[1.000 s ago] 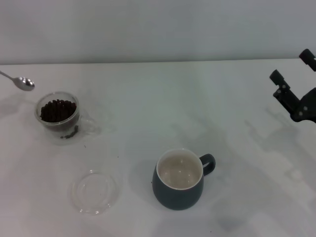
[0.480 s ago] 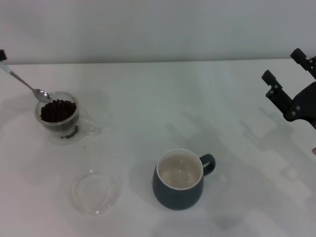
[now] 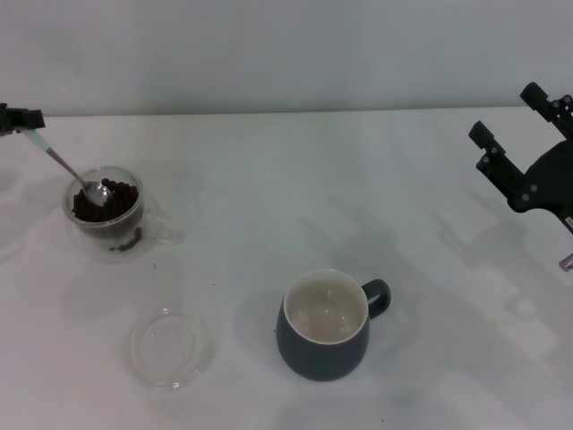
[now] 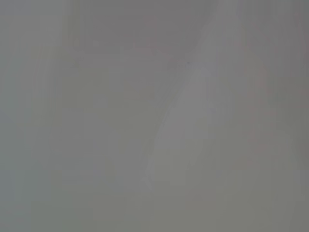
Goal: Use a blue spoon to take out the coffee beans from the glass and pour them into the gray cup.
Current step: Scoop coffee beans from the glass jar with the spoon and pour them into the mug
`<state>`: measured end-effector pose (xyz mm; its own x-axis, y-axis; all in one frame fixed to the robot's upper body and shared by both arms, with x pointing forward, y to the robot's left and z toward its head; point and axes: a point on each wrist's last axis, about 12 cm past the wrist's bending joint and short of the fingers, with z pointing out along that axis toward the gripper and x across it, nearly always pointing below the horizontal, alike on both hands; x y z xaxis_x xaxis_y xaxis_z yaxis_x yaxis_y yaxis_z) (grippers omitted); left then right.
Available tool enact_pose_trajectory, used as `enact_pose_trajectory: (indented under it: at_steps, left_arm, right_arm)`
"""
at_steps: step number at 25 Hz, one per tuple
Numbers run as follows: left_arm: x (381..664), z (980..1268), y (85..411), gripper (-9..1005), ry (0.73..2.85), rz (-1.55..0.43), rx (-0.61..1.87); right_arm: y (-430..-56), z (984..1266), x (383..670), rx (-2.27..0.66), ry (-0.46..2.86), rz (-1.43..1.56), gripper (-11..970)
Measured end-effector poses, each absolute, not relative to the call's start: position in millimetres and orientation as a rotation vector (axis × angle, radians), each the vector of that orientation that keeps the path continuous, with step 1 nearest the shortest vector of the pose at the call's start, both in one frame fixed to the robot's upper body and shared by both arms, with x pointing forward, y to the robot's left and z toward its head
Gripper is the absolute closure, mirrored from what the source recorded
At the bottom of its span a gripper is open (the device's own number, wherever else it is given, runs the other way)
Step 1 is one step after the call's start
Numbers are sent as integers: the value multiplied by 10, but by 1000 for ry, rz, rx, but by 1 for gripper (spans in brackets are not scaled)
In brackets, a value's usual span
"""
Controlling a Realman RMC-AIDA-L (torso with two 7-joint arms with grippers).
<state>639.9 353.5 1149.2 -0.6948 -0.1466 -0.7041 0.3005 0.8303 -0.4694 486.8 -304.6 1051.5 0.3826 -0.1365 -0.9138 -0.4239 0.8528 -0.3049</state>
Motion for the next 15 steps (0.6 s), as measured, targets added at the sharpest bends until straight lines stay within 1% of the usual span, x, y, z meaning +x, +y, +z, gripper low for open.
enact_pose_trajectory:
  at_steps: [5, 15]
  left_arm:
    - [6387, 11443, 3518, 862, 2229, -724, 101]
    - [6325, 11307, 3456, 864, 2240, -775, 45]
  right_arm:
    - [-3041, 10518, 4890, -552, 1182, 194, 260]
    - [-3028, 10524, 4942, -559, 1190, 191, 261]
